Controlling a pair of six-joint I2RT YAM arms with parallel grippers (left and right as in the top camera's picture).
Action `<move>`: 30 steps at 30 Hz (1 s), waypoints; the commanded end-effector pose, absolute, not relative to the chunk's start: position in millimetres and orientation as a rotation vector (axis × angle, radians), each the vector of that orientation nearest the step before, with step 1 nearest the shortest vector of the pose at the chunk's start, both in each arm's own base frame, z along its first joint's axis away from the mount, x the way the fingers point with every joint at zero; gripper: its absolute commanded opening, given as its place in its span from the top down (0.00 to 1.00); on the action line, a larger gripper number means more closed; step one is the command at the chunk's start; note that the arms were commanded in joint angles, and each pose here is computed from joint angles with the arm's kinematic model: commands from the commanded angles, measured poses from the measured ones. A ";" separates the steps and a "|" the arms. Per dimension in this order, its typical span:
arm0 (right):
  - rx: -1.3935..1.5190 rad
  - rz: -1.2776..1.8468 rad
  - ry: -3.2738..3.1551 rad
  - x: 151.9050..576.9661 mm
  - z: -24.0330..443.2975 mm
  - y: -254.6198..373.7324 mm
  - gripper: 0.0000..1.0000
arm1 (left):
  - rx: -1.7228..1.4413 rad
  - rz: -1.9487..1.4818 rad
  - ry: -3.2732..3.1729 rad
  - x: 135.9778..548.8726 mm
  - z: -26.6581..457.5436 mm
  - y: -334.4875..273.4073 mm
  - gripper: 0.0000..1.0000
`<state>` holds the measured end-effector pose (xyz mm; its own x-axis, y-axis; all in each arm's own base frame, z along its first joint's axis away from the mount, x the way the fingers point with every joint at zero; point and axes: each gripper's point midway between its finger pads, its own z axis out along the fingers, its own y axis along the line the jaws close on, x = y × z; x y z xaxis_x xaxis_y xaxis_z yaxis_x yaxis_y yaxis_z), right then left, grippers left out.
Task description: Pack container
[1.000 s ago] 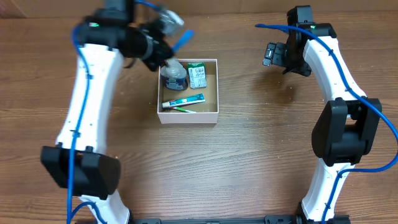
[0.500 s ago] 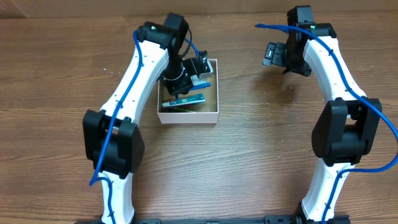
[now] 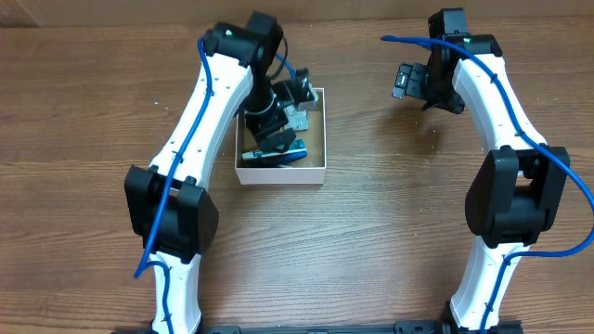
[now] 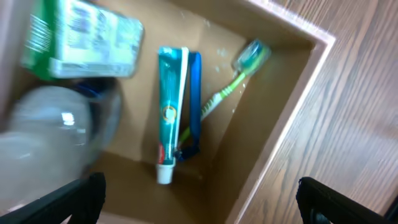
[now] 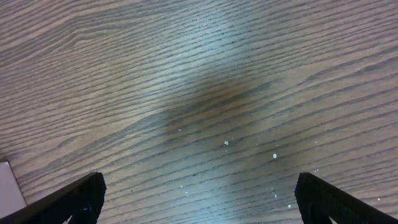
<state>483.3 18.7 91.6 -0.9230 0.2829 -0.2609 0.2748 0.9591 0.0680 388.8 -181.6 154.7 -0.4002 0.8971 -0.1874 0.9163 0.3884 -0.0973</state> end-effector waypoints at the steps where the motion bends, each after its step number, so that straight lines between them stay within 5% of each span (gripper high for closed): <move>1: 0.412 0.036 2.816 489.8 96.8 16.8 0.00 | 1.628 -0.361 2.415 381.3 198.8 -223.2 0.00; 7: 0.412 0.036 2.816 489.8 96.8 16.8 0.00 | 1.483 -0.411 2.337 368.7 249.9 -276.8 0.00; 25: 0.412 0.036 2.816 489.8 96.8 16.8 0.00 | 1.363 -0.229 2.468 372.9 247.0 -254.5 0.00; 30: 0.412 0.036 2.816 489.8 96.8 16.8 0.00 | 1.051 -0.204 2.282 405.5 321.2 -240.5 0.00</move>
